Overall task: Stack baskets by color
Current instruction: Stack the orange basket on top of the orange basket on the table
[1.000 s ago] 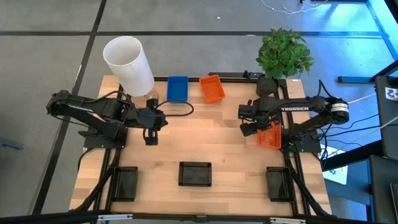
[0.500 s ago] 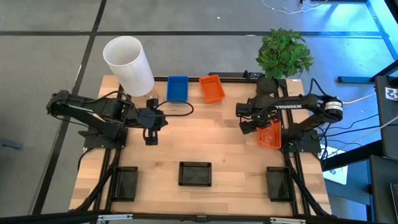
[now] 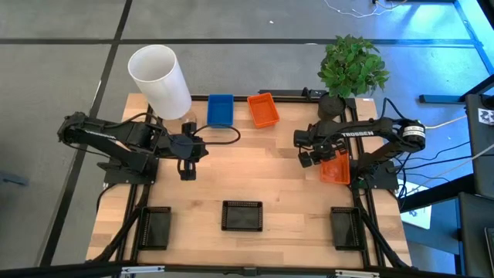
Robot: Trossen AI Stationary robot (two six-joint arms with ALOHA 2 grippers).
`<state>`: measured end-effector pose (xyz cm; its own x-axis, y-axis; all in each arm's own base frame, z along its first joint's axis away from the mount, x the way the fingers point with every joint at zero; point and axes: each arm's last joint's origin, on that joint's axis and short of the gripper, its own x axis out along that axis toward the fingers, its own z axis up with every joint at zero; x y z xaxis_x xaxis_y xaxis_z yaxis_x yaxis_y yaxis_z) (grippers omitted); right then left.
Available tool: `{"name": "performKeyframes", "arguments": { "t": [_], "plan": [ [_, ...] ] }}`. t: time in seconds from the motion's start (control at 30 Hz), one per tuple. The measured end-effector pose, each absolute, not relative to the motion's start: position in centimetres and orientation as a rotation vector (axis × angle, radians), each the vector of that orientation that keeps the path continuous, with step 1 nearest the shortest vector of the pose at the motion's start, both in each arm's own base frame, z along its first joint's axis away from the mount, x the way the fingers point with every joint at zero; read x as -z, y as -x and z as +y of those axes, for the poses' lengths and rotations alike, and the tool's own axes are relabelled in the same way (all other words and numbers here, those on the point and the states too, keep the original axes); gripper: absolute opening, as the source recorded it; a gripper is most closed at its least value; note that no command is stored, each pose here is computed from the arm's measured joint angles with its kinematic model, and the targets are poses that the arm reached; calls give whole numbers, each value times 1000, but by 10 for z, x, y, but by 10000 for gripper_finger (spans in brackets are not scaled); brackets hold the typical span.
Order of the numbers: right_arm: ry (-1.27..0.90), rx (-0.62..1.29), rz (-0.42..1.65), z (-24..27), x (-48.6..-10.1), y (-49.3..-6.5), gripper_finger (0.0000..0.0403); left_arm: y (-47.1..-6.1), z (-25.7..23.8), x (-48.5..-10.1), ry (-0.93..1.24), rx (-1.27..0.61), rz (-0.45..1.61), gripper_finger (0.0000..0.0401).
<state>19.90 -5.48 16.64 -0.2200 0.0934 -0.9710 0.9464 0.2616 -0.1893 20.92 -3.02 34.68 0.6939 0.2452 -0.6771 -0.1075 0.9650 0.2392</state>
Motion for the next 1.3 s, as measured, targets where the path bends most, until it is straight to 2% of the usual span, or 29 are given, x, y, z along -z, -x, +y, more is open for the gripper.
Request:
{"name": "performKeyframes", "arguments": {
  "t": [0.2,0.37,0.43,0.7,1.13,1.3],
  "plan": [
    [-983,1042,1563,-53,-153,-195,97,-209,-30,-347,-187,-198,780,1],
    [-949,957,1526,-55,-156,-203,23,-209,-30,-347,-187,-199,780,1],
    [-921,914,1508,-57,-159,-207,8,-209,-30,-347,-187,-199,780,1],
    [-863,815,1374,-65,-193,-235,3,-209,-30,-347,-187,-199,780,0],
    [-709,748,931,-98,-300,-284,1,-209,-30,-347,-190,-206,779,1],
    [-642,734,900,-128,-311,-308,1,-209,-29,-347,-207,-248,772,1]
  ]
}}
